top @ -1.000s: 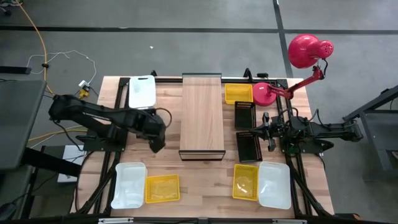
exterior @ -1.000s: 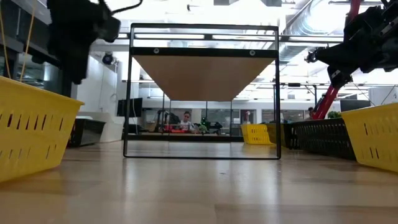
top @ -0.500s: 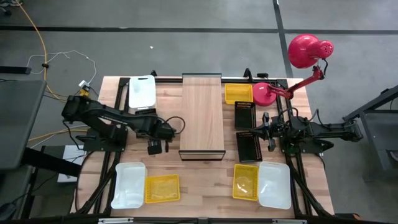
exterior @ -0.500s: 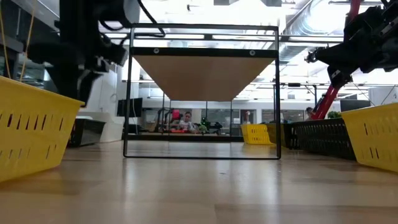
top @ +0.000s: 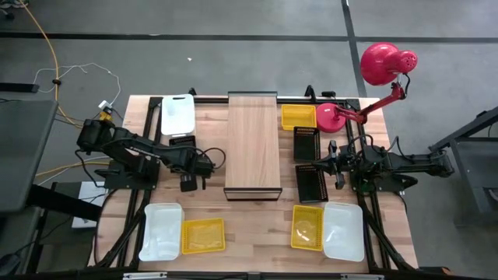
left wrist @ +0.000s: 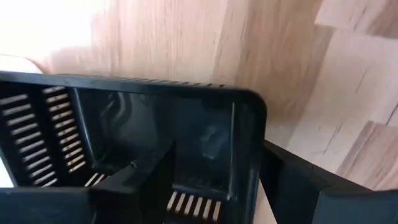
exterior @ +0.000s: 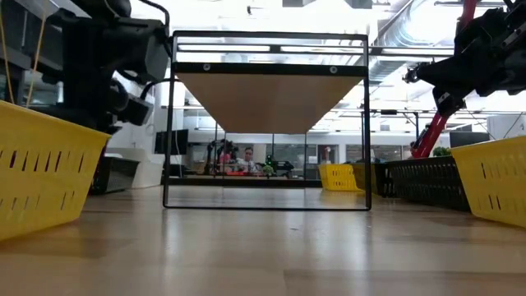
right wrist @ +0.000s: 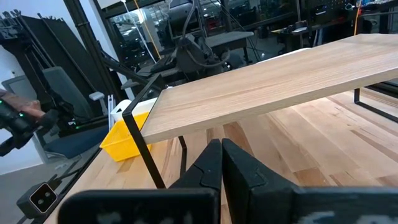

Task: Stack baskets on shelf by color
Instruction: Put the top left black bin on the shelf

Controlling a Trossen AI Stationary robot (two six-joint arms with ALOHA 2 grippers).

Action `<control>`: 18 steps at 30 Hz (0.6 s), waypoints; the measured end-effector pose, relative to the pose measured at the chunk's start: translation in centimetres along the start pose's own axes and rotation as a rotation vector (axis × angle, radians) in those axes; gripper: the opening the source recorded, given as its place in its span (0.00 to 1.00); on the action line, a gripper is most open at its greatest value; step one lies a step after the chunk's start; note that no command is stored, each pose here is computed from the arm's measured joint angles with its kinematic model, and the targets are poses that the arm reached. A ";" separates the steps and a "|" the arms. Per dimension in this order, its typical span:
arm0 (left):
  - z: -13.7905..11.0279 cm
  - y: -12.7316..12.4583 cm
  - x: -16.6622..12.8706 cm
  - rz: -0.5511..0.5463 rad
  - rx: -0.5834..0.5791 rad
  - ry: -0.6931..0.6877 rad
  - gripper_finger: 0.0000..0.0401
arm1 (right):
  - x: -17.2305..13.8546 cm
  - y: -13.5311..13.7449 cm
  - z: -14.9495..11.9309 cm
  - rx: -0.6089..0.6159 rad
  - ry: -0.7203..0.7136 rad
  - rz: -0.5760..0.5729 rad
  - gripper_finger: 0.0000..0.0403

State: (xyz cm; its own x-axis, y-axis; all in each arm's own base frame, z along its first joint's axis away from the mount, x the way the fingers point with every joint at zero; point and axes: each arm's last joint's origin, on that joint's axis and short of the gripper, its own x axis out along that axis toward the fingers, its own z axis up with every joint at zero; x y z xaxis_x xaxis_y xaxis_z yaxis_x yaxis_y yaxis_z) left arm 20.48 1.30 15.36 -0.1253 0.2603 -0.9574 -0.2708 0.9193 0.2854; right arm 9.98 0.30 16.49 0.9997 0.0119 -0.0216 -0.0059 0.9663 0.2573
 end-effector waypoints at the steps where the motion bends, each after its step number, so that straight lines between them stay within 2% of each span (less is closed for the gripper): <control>1: 0.0 0.0 0.0 -0.003 0.006 0.002 0.51 | 0.0 0.0 0.0 0.000 0.000 0.000 0.00; 3: 0.0 0.0 0.0 -0.001 0.006 -0.004 0.49 | 0.0 0.0 0.0 0.000 0.000 0.000 0.00; 5: 0.0 0.0 0.0 0.002 0.006 -0.004 0.41 | 0.0 0.0 0.0 0.000 0.000 0.000 0.00; 7: 0.0 0.0 -0.1 -0.014 0.007 0.002 0.28 | 0.0 0.0 0.0 0.000 0.000 0.000 0.00; 9: 0.1 0.0 -0.5 -0.046 0.011 0.018 0.10 | 0.0 0.0 0.0 0.000 0.000 0.000 0.00; 10: 0.1 0.0 -0.9 -0.065 0.004 0.019 0.05 | 0.0 0.0 0.0 0.000 0.000 0.000 0.00; 13: 0.3 0.3 -3.2 -0.078 0.003 -0.016 0.04 | 0.0 0.0 0.0 0.000 0.000 0.000 0.00; 18: -0.7 1.8 -9.5 -0.044 0.018 -0.113 0.01 | 0.0 0.0 0.0 0.000 0.000 0.000 0.00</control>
State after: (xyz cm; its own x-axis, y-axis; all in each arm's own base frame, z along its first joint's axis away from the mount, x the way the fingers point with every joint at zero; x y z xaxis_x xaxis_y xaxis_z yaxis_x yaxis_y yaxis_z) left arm 20.53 0.26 25.00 -0.0048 0.2502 -0.9682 -0.2565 0.9355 0.2431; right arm 9.98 0.30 16.48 0.9997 0.0116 -0.0219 -0.0055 0.9662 0.2576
